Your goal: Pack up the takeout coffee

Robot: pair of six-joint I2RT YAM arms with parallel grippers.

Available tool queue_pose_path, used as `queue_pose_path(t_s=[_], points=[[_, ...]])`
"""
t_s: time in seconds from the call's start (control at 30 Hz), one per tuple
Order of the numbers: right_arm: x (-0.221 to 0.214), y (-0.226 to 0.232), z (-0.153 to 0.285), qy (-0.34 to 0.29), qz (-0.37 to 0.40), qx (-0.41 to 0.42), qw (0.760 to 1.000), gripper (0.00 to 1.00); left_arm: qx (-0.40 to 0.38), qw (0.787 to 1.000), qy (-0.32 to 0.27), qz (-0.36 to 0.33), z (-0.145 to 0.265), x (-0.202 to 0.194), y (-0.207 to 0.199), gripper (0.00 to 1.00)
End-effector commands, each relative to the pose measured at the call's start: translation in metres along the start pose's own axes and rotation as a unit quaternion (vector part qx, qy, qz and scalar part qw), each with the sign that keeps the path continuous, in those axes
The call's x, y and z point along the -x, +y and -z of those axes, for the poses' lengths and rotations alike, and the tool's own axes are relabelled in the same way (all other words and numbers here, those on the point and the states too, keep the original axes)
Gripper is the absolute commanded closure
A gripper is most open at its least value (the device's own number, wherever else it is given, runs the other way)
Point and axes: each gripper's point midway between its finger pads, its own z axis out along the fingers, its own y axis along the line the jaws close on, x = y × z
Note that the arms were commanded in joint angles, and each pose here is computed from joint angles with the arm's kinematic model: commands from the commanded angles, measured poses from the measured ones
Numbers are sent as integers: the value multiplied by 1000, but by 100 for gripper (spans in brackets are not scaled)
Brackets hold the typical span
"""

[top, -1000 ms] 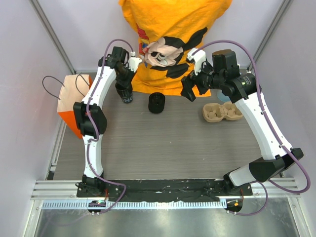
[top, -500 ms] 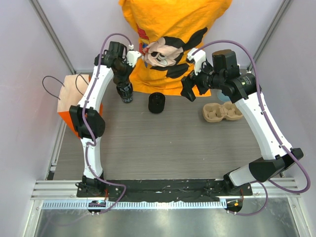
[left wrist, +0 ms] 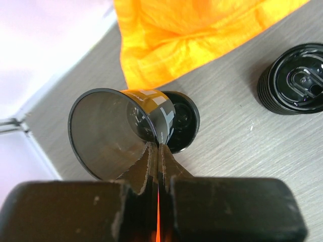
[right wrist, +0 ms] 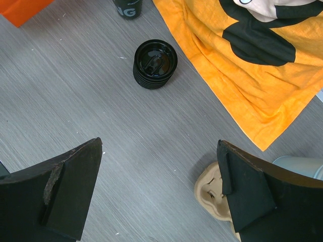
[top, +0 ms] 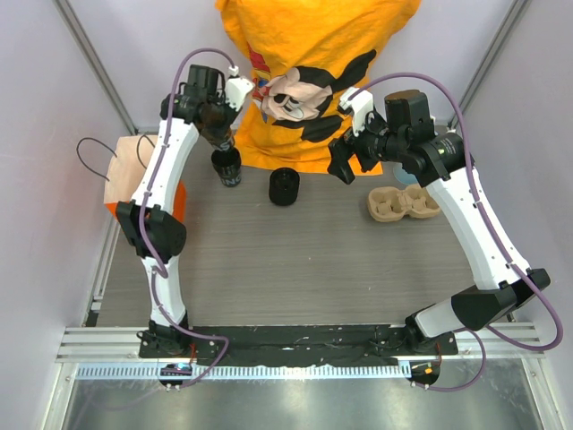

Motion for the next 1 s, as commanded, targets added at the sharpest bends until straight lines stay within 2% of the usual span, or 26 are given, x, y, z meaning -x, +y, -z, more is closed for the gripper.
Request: queue_pose_path(t_s=[0.0,0.2,0.3,0.5,0.7,0.97], points=[[19,-3,10,-31,1,-10,999,0,54,995,-78,-26,51,45,18,100],[22,-8,13,-33,1,-23,999,0,36,993,-100,-52,74,56,3,100],[25,-14,16,-36,-3,-38,999,0,3,991,-108,-78,87,58,-21,100],[37,-45,33,-53,-22,-95,994,0,-63,981,-111,-147,106,57,-97,100],[27,-90,63,-55,-50,-180,981,0,-112,970,-119,-181,119,58,-155,100],[5,-137,116,-62,-84,-272,957,0,-173,955,-100,-221,99,44,-224,100]])
